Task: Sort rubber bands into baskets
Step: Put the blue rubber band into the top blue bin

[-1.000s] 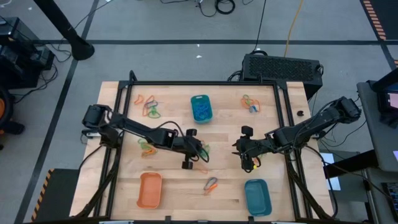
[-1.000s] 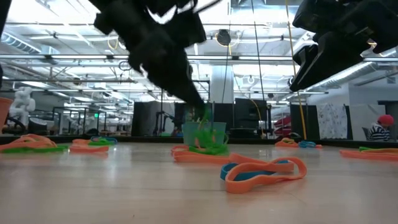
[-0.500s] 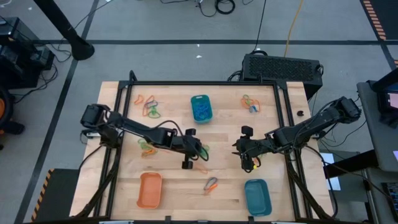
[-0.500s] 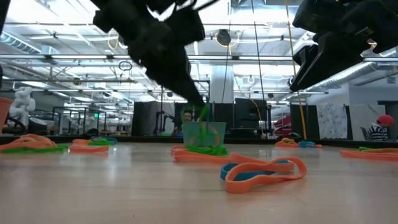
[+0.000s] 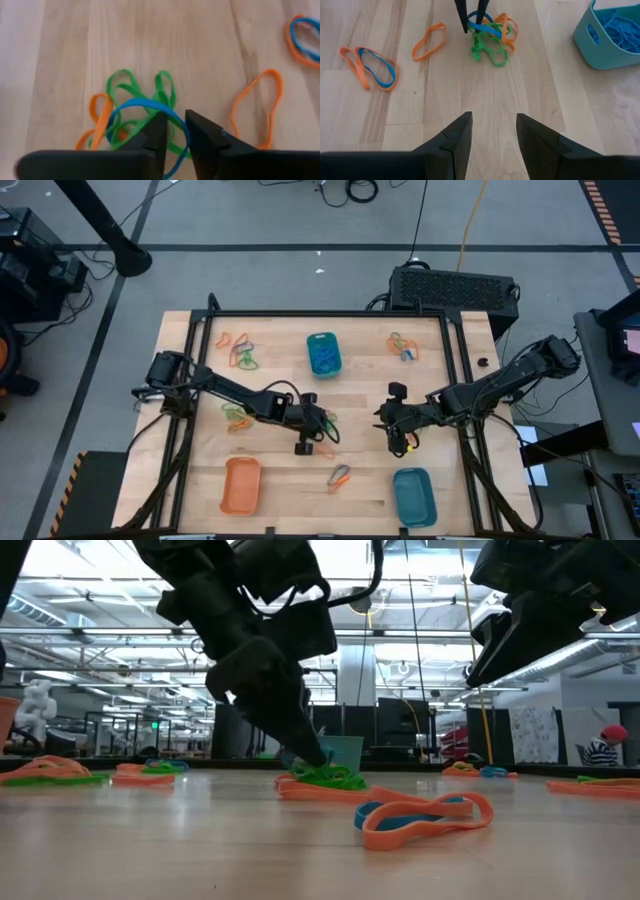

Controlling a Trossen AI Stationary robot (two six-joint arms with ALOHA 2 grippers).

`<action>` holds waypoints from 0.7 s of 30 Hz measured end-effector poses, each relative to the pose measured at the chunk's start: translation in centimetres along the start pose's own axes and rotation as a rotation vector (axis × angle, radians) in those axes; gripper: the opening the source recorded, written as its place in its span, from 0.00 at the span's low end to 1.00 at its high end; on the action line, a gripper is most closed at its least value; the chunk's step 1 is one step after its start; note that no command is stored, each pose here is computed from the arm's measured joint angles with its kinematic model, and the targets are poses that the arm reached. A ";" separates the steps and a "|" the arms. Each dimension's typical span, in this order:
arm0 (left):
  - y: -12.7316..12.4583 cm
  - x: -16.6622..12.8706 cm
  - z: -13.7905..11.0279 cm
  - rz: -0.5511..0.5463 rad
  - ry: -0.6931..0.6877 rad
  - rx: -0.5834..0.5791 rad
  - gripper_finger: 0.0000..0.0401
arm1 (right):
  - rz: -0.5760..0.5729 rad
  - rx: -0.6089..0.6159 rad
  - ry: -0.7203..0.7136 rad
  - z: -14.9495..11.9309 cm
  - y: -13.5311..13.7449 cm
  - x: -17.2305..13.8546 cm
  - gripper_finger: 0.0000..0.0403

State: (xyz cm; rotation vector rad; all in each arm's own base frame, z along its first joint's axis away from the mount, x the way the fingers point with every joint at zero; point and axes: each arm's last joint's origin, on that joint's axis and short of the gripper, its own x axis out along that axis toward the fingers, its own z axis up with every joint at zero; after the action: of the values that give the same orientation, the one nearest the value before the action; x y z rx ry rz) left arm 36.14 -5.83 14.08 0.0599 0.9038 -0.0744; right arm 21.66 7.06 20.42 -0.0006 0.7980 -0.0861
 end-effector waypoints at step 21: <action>1.0 -0.5 0.8 -0.008 0.068 0.013 0.02 | 0.000 -0.003 0.001 0.0 0.0 0.0 0.36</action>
State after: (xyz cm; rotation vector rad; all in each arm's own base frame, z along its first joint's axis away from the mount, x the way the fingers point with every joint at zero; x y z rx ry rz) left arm 36.53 -4.83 14.94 0.0719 0.9720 -0.0859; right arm 21.65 7.06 20.42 -0.0040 0.7992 -0.0850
